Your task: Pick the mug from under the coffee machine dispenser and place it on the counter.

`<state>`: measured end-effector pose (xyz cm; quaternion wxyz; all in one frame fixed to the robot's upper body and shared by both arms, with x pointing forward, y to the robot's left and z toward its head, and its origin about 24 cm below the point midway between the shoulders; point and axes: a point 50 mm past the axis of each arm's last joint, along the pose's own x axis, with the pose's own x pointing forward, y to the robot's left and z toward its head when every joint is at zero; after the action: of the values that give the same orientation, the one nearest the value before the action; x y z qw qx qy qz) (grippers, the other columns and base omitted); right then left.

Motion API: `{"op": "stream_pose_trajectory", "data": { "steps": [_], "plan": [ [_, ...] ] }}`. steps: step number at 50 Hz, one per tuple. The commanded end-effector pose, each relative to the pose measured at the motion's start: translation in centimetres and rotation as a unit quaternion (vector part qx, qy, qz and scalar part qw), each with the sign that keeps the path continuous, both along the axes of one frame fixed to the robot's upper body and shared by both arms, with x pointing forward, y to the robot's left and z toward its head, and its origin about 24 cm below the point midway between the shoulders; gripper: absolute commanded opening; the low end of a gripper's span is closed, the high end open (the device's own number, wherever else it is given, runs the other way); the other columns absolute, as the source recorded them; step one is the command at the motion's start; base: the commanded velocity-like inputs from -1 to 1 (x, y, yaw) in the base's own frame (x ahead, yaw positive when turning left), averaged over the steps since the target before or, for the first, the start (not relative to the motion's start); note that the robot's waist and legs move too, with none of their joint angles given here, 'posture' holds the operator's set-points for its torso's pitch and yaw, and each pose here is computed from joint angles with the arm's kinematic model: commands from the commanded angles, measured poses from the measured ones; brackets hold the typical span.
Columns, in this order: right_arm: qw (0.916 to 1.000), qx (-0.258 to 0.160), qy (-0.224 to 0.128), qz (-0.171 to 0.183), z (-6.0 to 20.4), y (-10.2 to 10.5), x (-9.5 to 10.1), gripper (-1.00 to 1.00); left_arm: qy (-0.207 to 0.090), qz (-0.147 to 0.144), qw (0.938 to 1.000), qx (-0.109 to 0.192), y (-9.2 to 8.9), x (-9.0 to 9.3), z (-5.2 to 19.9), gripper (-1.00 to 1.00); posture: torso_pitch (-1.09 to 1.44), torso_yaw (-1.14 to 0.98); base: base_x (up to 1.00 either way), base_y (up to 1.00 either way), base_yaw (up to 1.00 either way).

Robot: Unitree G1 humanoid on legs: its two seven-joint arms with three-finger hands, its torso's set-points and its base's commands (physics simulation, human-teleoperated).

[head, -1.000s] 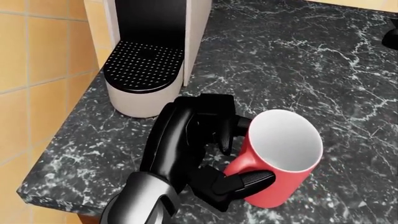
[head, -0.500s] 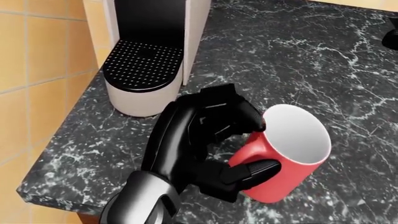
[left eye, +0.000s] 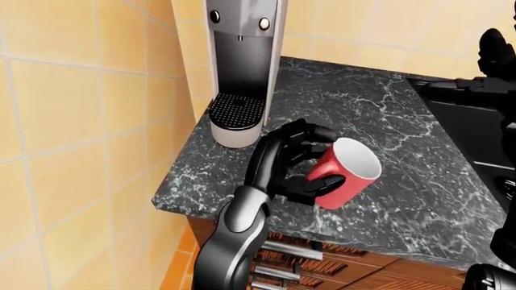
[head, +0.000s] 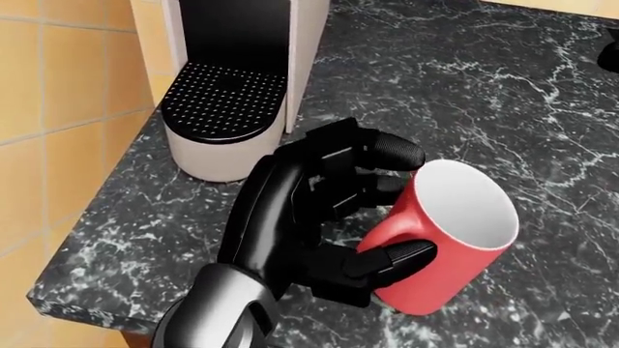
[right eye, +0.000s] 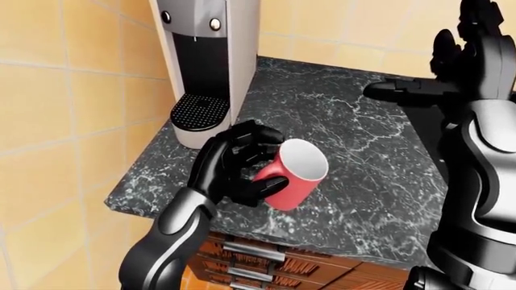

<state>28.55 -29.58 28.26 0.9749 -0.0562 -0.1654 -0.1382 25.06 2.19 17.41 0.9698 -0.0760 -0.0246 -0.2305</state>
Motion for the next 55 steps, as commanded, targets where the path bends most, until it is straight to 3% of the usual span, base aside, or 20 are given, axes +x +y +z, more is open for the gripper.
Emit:
{"op": "stream_pose_trajectory", "data": {
  "steps": [1,2,3,7,9,12,22,32,48,55],
  "plan": [
    [0.9989,-0.015,-0.044,-0.006,1.9,0.0,-0.8,1.0,-0.039,-0.009,0.999,-0.019,-0.2,-0.4,1.6,0.11,0.0,0.0,0.0,0.0,0.0],
    [0.9989,-0.015,-0.044,-0.006,1.9,0.0,-0.8,1.0,-0.039,-0.009,0.999,-0.019,-0.2,-0.4,1.6,0.33,0.0,0.0,0.0,0.0,0.0],
    [0.9989,-0.015,-0.044,-0.006,1.9,0.0,-0.8,1.0,-0.039,-0.009,0.999,-0.019,-0.2,-0.4,1.6,0.41,0.0,0.0,0.0,0.0,0.0],
    [0.9989,-0.015,-0.044,-0.005,1.8,0.0,-0.8,1.0,-0.039,-0.009,0.999,-0.017,-0.2,-0.5,1.6,0.38,0.0,0.0,0.0,0.0,0.0],
    [0.9989,-0.015,-0.044,-0.005,1.9,0.0,-0.8,1.0,-0.039,-0.008,0.9991,-0.016,-0.1,-0.5,1.6,0.65,0.0,0.0,0.0,0.0,0.0],
    [0.9989,-0.016,-0.043,-0.005,1.8,0.0,-0.8,1.0,-0.04,-0.007,0.9991,-0.016,-0.1,-0.5,1.6,0.84,0.0,0.0,0.0,0.0,0.0],
    [0.9989,-0.016,-0.043,-0.005,1.8,-0.1,-0.8,1.0,-0.041,-0.007,0.999,-0.014,0.2,-0.7,1.8,0.92,0.0,0.0,0.0,0.0,0.0],
    [0.9989,-0.016,-0.043,-0.005,1.8,0.0,-0.8,1.0,-0.061,-0.012,0.998,-0.006,0.8,-1.6,3.5,1.0,0.0,0.0,0.0,0.0,0.0],
    [0.9988,-0.017,-0.045,-0.005,2.1,0.1,-0.8,1.0,-0.084,-0.057,0.9948,0.01,1.7,-3.9,5.7,1.0,0.0,0.0,0.0,0.0,0.0],
    [0.9988,-0.016,-0.046,-0.005,2.2,0.0,-0.8,1.0,-0.113,-0.051,0.992,0.021,3.1,-4.3,7.1,1.0,0.0,0.0,0.0,0.0,0.0]
  ]
}}
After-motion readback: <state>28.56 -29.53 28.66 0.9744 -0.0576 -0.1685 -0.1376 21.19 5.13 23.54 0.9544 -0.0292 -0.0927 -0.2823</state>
